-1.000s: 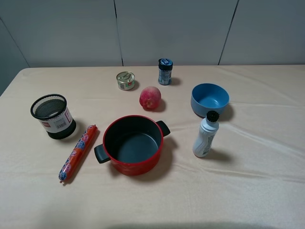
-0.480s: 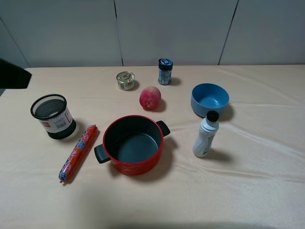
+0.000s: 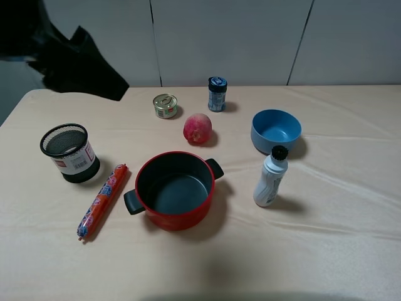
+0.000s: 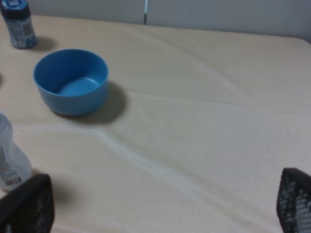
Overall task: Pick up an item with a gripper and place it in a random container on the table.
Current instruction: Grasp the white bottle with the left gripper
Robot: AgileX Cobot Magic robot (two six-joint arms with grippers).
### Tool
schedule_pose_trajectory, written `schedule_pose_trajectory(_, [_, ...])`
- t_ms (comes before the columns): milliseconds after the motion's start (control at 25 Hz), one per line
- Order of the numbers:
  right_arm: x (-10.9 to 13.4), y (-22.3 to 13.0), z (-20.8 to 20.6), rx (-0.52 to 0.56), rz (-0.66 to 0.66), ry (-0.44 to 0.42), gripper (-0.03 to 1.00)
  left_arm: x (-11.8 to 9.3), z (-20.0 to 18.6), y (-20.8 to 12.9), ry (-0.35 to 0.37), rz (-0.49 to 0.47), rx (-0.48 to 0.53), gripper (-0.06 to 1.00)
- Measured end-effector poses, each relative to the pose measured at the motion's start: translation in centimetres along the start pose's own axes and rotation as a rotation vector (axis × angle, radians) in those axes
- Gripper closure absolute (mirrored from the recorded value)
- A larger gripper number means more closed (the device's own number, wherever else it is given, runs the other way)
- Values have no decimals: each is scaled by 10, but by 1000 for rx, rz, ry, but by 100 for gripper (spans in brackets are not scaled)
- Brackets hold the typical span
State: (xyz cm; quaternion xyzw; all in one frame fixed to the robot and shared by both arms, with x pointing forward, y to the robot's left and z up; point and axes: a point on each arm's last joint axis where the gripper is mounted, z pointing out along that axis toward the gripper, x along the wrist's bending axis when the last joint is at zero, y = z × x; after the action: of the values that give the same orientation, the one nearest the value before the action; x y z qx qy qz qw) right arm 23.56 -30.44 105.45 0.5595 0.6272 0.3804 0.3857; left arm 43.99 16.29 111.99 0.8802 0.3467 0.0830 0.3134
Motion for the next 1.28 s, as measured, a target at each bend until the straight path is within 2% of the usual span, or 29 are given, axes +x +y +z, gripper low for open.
schedule_pose_trajectory(280, [0,0,0,0,0,0,27,-15,26,48,-78,97,46,-4])
schedule_pose_trajectory(720, [0,0,0,0,0,0,27,-43,60,105,-187,246,235,-4])
schedule_pose_trajectory(1000, [0,0,0,0,0,0,27,-64,86,140,-182,336,192,-4])
schedule_pose_trajectory(1280, [0,0,0,0,0,0,27,-87,112,144,-193,402,220,-4])
